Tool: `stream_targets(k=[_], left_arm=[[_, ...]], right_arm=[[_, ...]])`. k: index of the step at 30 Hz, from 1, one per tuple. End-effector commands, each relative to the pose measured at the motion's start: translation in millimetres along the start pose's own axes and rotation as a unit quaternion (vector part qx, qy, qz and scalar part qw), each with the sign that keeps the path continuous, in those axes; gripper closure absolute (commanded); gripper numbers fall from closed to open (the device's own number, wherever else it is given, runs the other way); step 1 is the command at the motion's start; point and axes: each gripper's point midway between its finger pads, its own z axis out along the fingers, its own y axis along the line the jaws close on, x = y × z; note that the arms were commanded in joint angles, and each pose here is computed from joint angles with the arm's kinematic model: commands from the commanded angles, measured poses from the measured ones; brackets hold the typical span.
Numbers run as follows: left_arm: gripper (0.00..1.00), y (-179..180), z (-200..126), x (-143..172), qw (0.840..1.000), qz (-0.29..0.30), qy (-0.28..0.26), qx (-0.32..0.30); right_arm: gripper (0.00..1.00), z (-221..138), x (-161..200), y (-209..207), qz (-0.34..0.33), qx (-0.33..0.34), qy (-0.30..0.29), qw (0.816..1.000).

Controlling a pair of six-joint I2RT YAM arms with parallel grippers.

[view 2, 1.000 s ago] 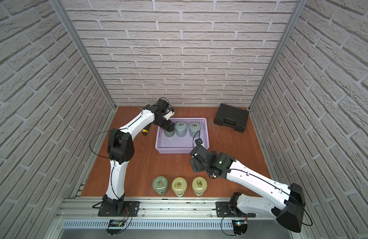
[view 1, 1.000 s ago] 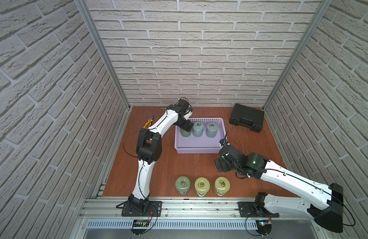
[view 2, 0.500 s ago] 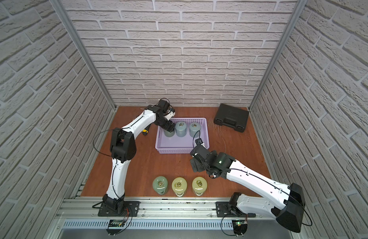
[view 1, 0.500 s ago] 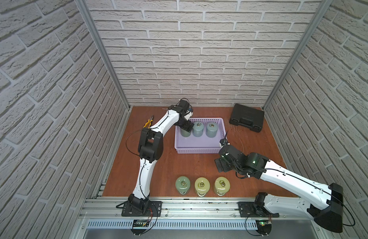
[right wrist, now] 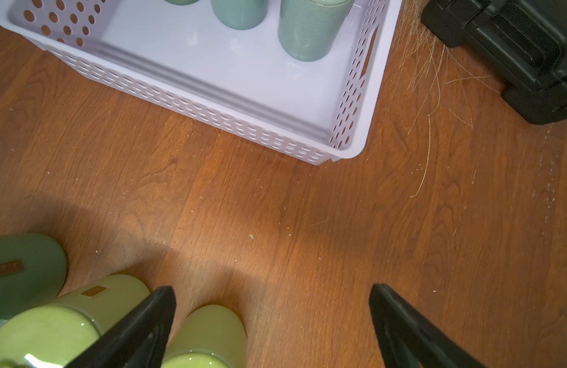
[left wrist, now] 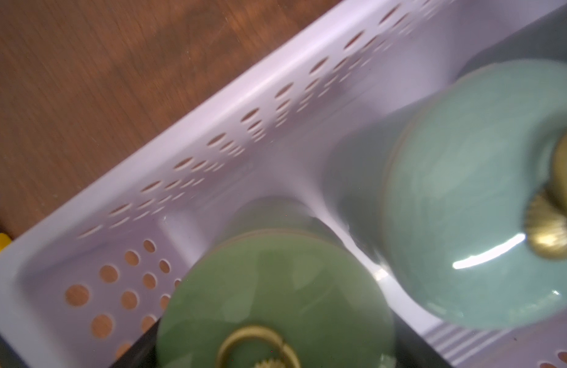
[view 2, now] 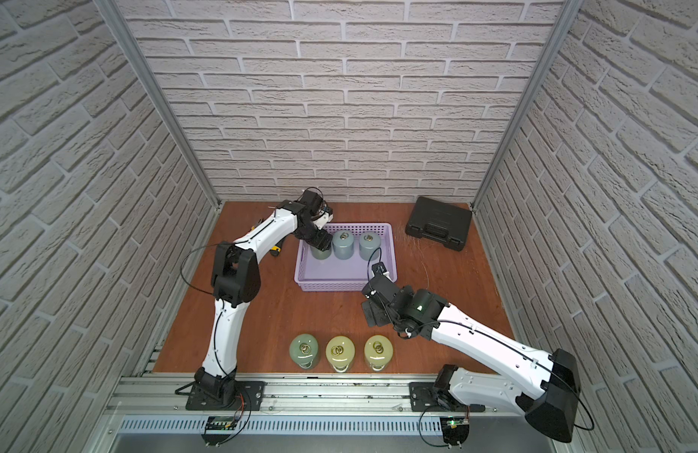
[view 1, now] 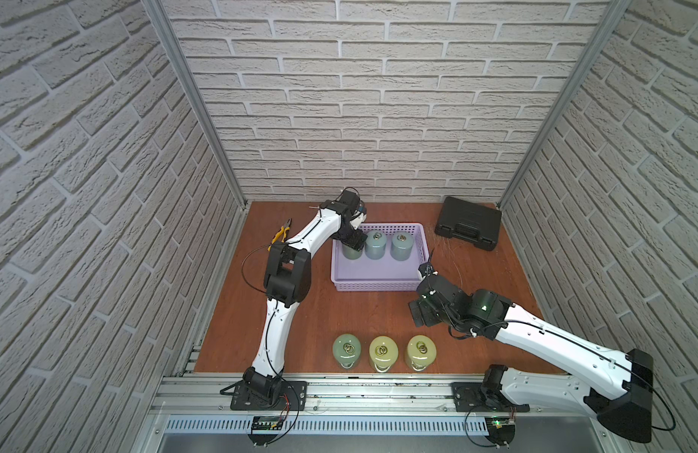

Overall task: Take the tea canister out of the basket
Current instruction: Pick up the tea canister from the basket.

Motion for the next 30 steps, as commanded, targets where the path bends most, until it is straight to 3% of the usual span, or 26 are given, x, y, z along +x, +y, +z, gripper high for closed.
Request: stream_targets(k=[1, 14, 30], left_arm=[[0.31, 3, -4, -7, 1.000, -0.008, -0.012, 0.000], [0.40, 6, -55, -25, 0.998, -0.015, -0.062, -0.019], [0.42, -15, -120, -23, 0.995, -0.015, -0.096, -0.020]], right_arm=[[0.00, -5, -6, -6, 0.018, 0.006, -0.016, 1.000], [0.00, -5, -5, -9, 0.035, 0.009, -0.022, 0.999], [0.00, -11, 3, -17, 0.069, 0.010, -0.027, 0.997]])
